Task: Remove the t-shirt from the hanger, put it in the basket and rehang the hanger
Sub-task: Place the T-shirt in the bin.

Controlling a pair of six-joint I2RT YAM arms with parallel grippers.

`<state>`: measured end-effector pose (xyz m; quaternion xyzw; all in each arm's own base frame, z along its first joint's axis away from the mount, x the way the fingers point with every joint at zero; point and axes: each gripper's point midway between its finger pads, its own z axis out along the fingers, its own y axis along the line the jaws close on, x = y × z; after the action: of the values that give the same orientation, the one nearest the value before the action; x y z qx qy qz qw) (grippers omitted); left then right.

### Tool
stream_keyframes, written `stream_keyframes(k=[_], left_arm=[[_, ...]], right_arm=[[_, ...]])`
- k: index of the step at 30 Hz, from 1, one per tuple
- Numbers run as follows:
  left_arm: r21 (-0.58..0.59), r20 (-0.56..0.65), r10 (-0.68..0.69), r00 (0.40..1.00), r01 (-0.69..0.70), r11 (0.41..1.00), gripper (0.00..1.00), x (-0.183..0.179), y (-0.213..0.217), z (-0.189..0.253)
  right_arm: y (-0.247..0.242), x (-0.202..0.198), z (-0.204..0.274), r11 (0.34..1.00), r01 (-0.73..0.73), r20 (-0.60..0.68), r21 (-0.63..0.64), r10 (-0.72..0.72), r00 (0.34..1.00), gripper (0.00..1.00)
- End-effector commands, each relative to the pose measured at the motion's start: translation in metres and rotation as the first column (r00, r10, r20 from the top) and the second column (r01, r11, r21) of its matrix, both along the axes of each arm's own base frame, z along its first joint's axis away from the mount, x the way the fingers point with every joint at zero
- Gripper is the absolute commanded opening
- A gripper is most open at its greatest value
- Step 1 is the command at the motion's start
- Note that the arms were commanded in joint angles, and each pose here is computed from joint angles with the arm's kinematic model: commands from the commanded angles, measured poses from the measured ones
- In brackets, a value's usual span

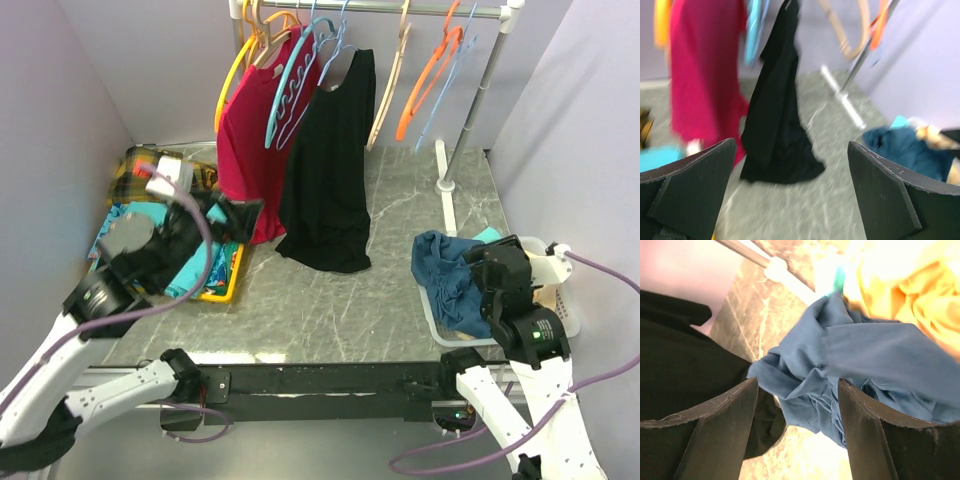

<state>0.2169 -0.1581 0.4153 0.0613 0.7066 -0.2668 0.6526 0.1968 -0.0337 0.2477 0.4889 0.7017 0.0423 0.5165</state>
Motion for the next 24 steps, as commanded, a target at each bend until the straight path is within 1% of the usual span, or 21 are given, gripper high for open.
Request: stream_keyframes(k=[1, 2, 3, 4, 5, 6, 7, 8, 9, 10, 11, 12, 13, 14, 15, 16, 17, 18, 19, 22, 24], left_arm=[[-0.055, 0.149, -0.074, 0.986, 0.083, 0.995, 0.99, 0.021, -0.038, 0.061], [-0.065, 0.185, -0.082, 0.979, 0.095, 0.993, 0.99, 0.022, -0.042, 0.074], [-0.106, 0.241, -0.074, 0.968, 0.102, 0.989, 0.99, 0.025, -0.045, 0.094], [-0.095, 0.243, -0.101, 0.965, 0.127, 0.987, 0.99, 0.033, -0.060, 0.094], [-0.109, 0.277, -0.109, 0.955, 0.144, 0.984, 0.99, 0.033, -0.063, 0.113], [-0.101, 0.277, -0.120, 0.953, 0.153, 0.983, 0.99, 0.038, -0.070, 0.117], [-0.073, 0.246, -0.141, 0.959, 0.164, 0.984, 0.99, 0.053, -0.089, 0.107], [-0.082, 0.266, -0.139, 0.954, 0.166, 0.983, 0.99, 0.057, -0.092, 0.121], [-0.076, 0.269, -0.134, 0.954, 0.160, 0.984, 0.99, 0.064, -0.098, 0.122], [-0.067, 0.252, -0.121, 0.960, 0.142, 0.988, 0.99, 0.081, -0.109, 0.114], [-0.082, 0.258, -0.092, 0.962, 0.117, 0.990, 0.99, 0.089, -0.109, 0.118], [-0.101, 0.251, -0.087, 0.964, 0.115, 0.988, 0.99, 0.096, -0.112, 0.119], [-0.107, 0.236, -0.072, 0.969, 0.100, 0.989, 0.99, 0.116, -0.115, 0.113], [-0.149, 0.230, -0.085, 0.969, 0.122, 0.981, 0.98, 0.120, -0.117, 0.121], [-0.160, 0.216, -0.089, 0.972, 0.125, 0.979, 0.97, 0.128, -0.119, 0.120], [-0.150, 0.174, -0.076, 0.982, 0.103, 0.983, 0.97, 0.152, -0.121, 0.104], [-0.175, 0.174, -0.077, 0.982, 0.108, 0.979, 0.96, 0.157, -0.121, 0.113], [-0.168, 0.168, -0.091, 0.982, 0.120, 0.979, 0.94, 0.162, -0.124, 0.111], [-0.148, 0.138, -0.087, 0.987, 0.108, 0.983, 0.94, 0.179, -0.129, 0.097], [-0.121, 0.123, -0.085, 0.989, 0.100, 0.988, 0.89, 0.200, -0.133, 0.094], [-0.098, 0.086, -0.097, 0.992, 0.105, 0.990, 0.82, 0.212, -0.139, 0.078]], right_arm=[[0.008, 0.004, 0.024, 0.981, -0.155, -0.008, -0.117, 0.155, 0.988, 0.71], [0.014, 0.011, 0.034, 0.973, -0.192, 0.024, -0.129, 0.196, 0.980, 0.69], [0.020, 0.016, 0.032, 0.958, -0.244, -0.001, -0.150, 0.247, 0.969, 0.68], [0.030, 0.019, 0.037, 0.943, -0.301, 0.007, -0.143, 0.306, 0.952, 0.67], [0.037, 0.024, 0.040, 0.931, -0.335, 0.012, -0.145, 0.341, 0.940, 0.65], [0.043, 0.028, 0.039, 0.913, -0.377, -0.005, -0.156, 0.381, 0.925, 0.64], [0.059, 0.031, 0.040, 0.879, -0.457, 0.004, -0.136, 0.461, 0.887, 0.64], [0.072, 0.038, 0.051, 0.846, -0.511, 0.058, -0.149, 0.524, 0.850, 0.64], [0.084, 0.040, 0.055, 0.785, -0.586, 0.069, -0.198, 0.608, 0.791, 0.64], [0.102, 0.041, 0.047, 0.716, -0.667, 0.077, -0.208, 0.692, 0.718, 0.64], [0.130, 0.038, 0.060, 0.603, -0.761, 0.149, -0.240, 0.798, 0.585, 0.66], [0.142, 0.033, 0.062, 0.531, -0.803, 0.164, -0.270, 0.847, 0.505, 0.68], [0.150, 0.031, 0.055, 0.487, -0.831, 0.161, -0.269, 0.873, 0.460, 0.70], [0.163, 0.026, 0.057, 0.419, -0.865, 0.179, -0.278, 0.907, 0.382, 0.72], [0.166, 0.026, 0.052, 0.384, -0.880, 0.159, -0.281, 0.923, 0.352, 0.72], [0.170, 0.024, 0.051, 0.358, -0.890, 0.150, -0.281, 0.933, 0.327, 0.73], [0.171, 0.023, 0.049, 0.338, -0.899, 0.139, -0.278, 0.940, 0.311, 0.73], [0.173, 0.024, 0.045, 0.321, -0.908, 0.125, -0.270, 0.947, 0.297, 0.73], [0.175, 0.024, 0.045, 0.311, -0.911, 0.124, -0.269, 0.950, 0.288, 0.73], [0.179, 0.023, 0.044, 0.288, -0.918, 0.135, -0.274, 0.956, 0.260, 0.73], [0.178, 0.022, 0.044, 0.288, -0.913, 0.135, -0.289, 0.956, 0.259, 0.74]])
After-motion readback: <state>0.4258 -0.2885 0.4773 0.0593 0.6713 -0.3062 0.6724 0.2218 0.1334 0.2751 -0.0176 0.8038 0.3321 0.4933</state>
